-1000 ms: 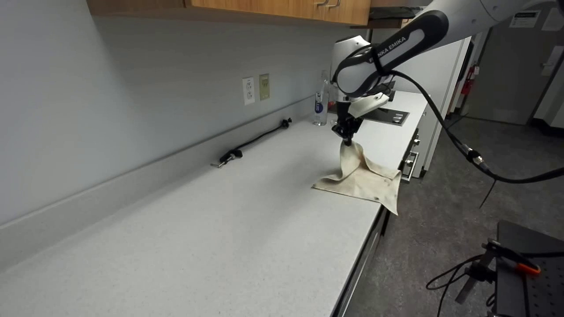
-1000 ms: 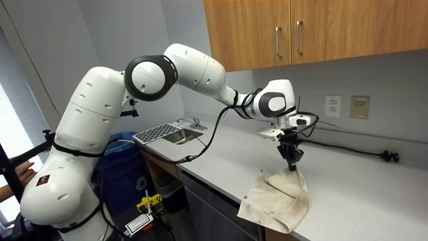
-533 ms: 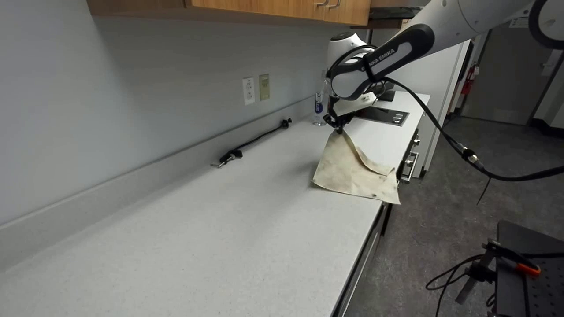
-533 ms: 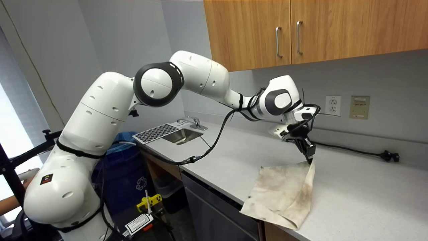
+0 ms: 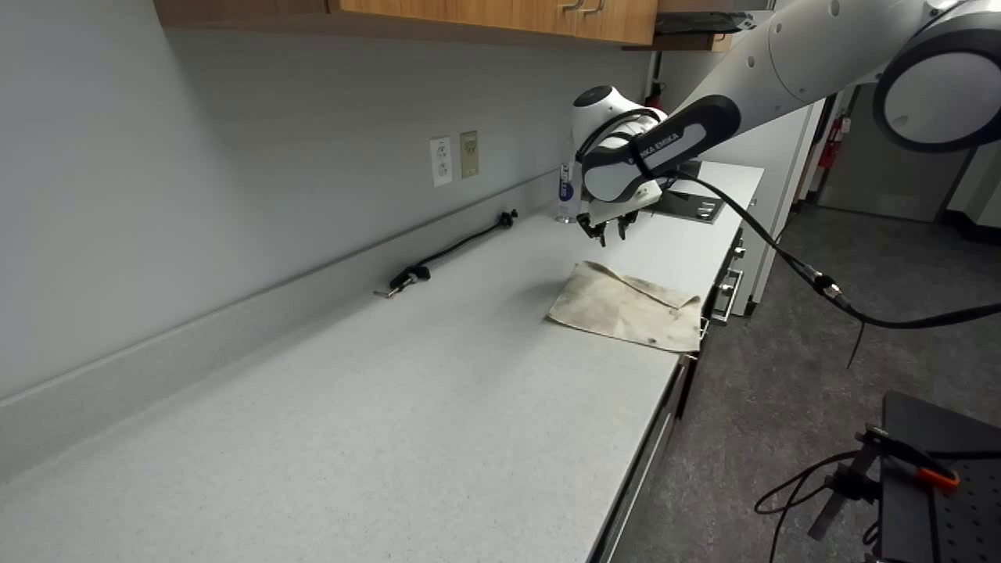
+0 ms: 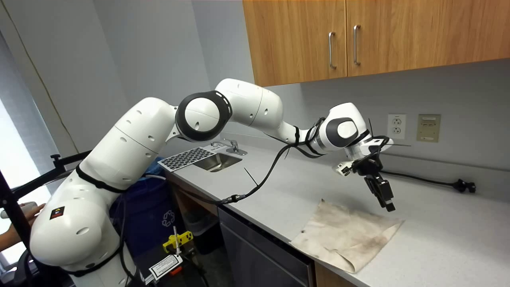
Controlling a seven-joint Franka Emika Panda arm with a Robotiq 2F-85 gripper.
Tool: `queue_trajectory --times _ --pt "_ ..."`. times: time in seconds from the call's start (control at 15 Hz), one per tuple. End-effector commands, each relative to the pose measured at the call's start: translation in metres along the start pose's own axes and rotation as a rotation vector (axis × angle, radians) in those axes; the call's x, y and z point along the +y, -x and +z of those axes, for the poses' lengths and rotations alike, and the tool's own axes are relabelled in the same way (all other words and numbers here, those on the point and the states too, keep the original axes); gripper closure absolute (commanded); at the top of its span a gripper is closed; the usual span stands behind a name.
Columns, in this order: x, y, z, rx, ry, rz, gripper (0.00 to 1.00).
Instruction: Unfold the towel and lay it flat on the countertop
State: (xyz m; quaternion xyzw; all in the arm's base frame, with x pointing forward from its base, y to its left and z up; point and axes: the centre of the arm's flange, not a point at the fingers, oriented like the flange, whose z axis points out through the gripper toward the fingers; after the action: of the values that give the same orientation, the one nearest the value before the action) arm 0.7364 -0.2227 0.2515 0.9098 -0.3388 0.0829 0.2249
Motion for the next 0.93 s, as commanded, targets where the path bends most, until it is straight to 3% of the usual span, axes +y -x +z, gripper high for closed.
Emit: queue_trajectory --times 0.0,0.2,0.53,0.87 --pt "-0.004 -0.003 -0.001 -0.036 0.064 -0.007 0.21" --pt "0.003 0.022 0.0 -0.133 0.096 -0.067 0.01" --pt "0.011 0.057 0.022 -0.245 0.129 -0.166 0.0" --pt "0.025 0.079 0.055 -0.296 0.176 -0.204 0.0"
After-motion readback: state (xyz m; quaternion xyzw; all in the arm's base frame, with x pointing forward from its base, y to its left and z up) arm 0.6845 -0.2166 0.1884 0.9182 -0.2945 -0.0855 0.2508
